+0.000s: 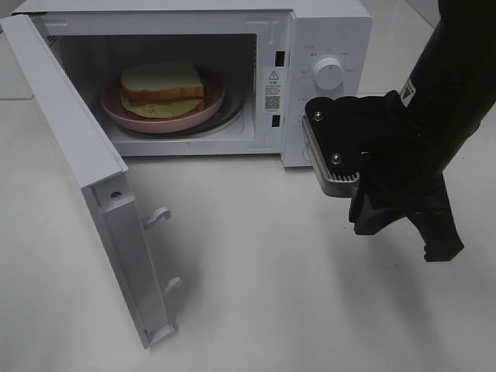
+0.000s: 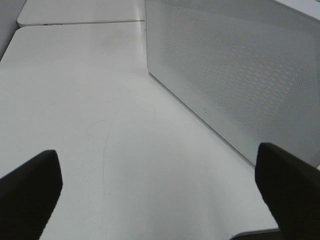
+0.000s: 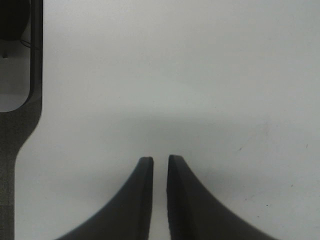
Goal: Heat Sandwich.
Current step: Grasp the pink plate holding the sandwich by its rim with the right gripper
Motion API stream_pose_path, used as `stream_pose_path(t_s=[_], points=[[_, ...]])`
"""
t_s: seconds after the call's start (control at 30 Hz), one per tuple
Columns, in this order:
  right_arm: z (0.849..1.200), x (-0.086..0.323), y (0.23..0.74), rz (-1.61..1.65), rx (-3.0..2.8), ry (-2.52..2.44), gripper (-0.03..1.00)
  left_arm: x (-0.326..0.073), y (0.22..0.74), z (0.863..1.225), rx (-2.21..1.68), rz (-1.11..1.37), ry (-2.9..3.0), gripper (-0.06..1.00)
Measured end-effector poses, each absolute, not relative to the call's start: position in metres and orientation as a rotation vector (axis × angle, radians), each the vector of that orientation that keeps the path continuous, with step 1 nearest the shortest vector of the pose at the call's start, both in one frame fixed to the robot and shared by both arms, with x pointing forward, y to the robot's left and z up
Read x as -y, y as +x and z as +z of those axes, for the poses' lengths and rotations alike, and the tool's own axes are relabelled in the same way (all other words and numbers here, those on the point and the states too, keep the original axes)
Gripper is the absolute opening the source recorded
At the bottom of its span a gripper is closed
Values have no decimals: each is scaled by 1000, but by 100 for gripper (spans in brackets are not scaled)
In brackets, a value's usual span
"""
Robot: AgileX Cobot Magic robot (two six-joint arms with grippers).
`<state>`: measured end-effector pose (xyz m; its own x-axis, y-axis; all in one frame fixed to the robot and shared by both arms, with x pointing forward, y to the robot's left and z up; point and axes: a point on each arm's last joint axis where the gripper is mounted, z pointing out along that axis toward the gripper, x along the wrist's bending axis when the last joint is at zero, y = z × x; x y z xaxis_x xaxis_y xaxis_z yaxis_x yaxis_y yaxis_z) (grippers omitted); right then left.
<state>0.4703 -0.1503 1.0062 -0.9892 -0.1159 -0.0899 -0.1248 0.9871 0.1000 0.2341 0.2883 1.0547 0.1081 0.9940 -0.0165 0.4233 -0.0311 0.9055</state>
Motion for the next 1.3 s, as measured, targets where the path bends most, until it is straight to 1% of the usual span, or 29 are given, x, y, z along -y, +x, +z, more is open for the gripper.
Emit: stream_pose_path(t_s=[0.13, 0.2, 0.23, 0.27, 0.37, 0.4, 0.43, 0.53, 0.57, 0.6, 0.63, 0.7, 0.73, 0.83, 1.1, 1.3], points=[[1006, 150, 470, 158, -3045, -206, 15, -288, 234, 1055, -1431, 892, 1579, 99], [1006, 150, 470, 158, -3044, -214, 17, -288, 234, 1055, -1431, 892, 1579, 99], [1006, 150, 471, 160, -3042, -213, 22, -288, 234, 1055, -1431, 892, 1579, 99], [1006, 150, 471, 160, -3042, -213, 22, -288, 234, 1055, -1431, 892, 1579, 99], [1006, 150, 472, 169, -3030, -197, 38, -288, 234, 1055, -1431, 892, 1579, 99], [1007, 149, 473, 179, -3017, -178, 49, -288, 234, 1055, -1431, 892, 1579, 99], [1007, 149, 473, 179, -3017, -178, 49, -288, 234, 1055, -1431, 892, 1579, 99], [1007, 148, 474, 193, -3005, -131, 69, -288, 234, 1055, -1431, 892, 1579, 99], [1007, 148, 474, 195, -3006, -104, 81, -288, 234, 1055, -1431, 892, 1579, 99], [1007, 148, 474, 195, -3006, -104, 81, -288, 234, 1055, -1431, 892, 1579, 99], [1007, 148, 474, 195, -3006, -98, 86, -288, 234, 1055, -1431, 892, 1579, 99], [1007, 148, 475, 198, -3006, -75, 91, -288, 234, 1055, -1431, 892, 1579, 99], [1007, 148, 475, 199, -3005, -75, 93, -288, 234, 1055, -1431, 892, 1579, 99], [1007, 148, 475, 201, -3003, -74, 94, -288, 234, 1055, -1431, 892, 1579, 99], [1006, 141, 488, 206, -2990, -75, 94, -288, 234, 1055, -1431, 892, 1579, 99], [1008, 126, 502, 186, -2947, -144, 92, -288, 234, 1055, -1431, 892, 1579, 99]])
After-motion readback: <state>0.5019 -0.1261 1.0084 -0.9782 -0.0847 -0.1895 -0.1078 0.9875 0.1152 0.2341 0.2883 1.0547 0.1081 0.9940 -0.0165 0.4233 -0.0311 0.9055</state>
